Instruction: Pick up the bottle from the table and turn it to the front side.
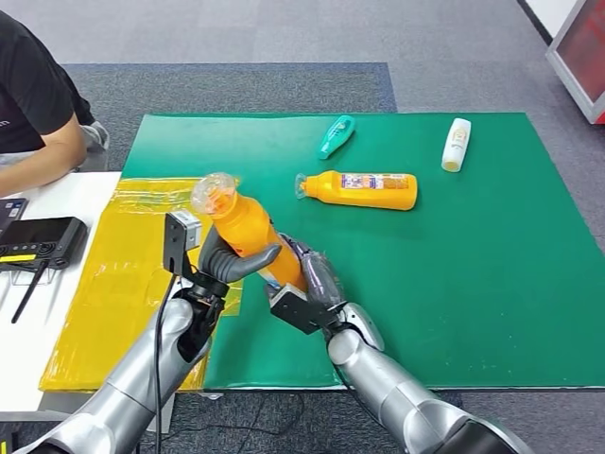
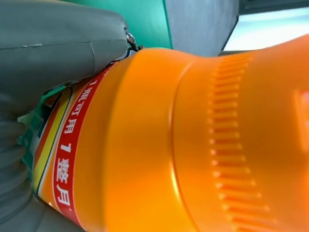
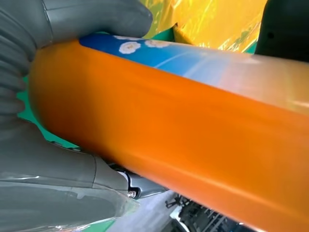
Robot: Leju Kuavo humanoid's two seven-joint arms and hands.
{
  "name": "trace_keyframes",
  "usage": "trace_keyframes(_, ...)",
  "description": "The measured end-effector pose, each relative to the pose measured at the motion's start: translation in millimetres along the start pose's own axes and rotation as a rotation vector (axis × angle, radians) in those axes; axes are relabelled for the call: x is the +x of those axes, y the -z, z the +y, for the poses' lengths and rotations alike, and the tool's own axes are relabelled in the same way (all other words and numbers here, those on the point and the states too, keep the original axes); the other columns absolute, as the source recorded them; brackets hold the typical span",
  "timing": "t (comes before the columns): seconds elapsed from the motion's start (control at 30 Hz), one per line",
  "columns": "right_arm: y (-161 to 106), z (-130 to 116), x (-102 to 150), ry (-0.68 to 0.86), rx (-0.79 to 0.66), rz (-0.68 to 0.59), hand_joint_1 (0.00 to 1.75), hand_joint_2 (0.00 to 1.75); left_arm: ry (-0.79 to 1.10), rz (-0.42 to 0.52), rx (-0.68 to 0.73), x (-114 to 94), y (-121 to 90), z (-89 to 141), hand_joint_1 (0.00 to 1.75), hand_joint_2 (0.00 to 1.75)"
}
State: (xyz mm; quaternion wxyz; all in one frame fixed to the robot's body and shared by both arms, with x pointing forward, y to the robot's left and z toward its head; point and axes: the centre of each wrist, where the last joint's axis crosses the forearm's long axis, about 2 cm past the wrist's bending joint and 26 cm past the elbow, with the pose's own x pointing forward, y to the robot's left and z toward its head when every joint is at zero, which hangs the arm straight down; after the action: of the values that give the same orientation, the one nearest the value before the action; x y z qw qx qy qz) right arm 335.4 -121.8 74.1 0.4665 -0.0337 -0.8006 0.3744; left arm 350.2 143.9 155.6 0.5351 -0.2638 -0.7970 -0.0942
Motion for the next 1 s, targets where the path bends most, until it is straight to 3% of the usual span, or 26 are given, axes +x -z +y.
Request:
trace_keyframes(0.03,-1,1,0,0.005,-0.003,0.0,0.0,1.75,0.012,-0.003,0.008,1,-1,3,1.75,1.75)
trace_keyframes(0.23,-8,6,-2,0.034,-0.02,0.018,0.0,1.75,0.082,-0.007,0.074,7,-7,29,1.75,1.75)
trace_keyframes(0.63,-13,9,-4,0.065,-0.026,0.033,0.0,1.75,0.157,0.035,0.054,9,-14,45,1.75,1.75)
trace_keyframes(0.83,-15,10,-5,0.077,-0.019,0.04,0.0,1.75,0.108,0.101,0.008,9,-16,48,1.75,1.75)
trace_keyframes(1.0,-18,10,-7,0.093,-0.027,0.066,0.0,1.75,0.045,0.223,-0.036,5,-31,56,1.75,1.75)
